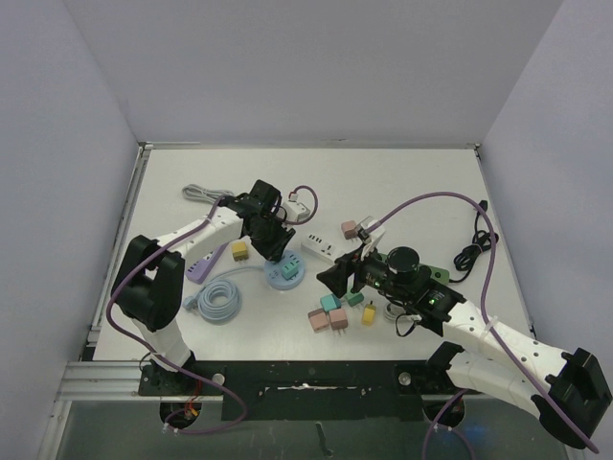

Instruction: Insert the plug

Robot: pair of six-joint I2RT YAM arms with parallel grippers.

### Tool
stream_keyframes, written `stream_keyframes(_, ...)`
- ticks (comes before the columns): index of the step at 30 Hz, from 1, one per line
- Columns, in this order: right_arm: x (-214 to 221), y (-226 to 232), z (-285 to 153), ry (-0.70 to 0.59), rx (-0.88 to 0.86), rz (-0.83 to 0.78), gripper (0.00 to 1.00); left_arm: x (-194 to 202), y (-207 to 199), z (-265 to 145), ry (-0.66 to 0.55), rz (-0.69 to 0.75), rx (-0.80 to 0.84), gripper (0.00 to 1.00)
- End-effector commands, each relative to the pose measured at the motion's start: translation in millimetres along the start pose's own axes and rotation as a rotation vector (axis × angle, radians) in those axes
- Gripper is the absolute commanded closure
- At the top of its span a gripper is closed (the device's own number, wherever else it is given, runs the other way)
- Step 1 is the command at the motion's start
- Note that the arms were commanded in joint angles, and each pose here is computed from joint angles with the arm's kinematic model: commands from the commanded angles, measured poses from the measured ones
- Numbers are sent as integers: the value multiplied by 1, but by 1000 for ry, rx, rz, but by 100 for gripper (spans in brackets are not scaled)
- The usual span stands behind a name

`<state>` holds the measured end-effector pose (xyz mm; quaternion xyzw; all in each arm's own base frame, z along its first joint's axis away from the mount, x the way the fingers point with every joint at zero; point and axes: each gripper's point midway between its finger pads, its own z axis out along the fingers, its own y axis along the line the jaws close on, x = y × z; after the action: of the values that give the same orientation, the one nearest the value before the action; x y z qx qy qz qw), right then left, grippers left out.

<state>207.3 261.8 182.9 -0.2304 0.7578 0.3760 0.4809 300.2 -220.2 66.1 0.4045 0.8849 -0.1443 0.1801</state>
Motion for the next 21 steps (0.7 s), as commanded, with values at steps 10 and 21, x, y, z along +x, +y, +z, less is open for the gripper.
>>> stream_keyframes(10,-15,-1,-1,-75,7,1,33,31,11,25,142,1,-40,91)
stream_keyframes(21,-12,-4,-2,-69,21,7,34,68,16,50,269,-45,-56,99)
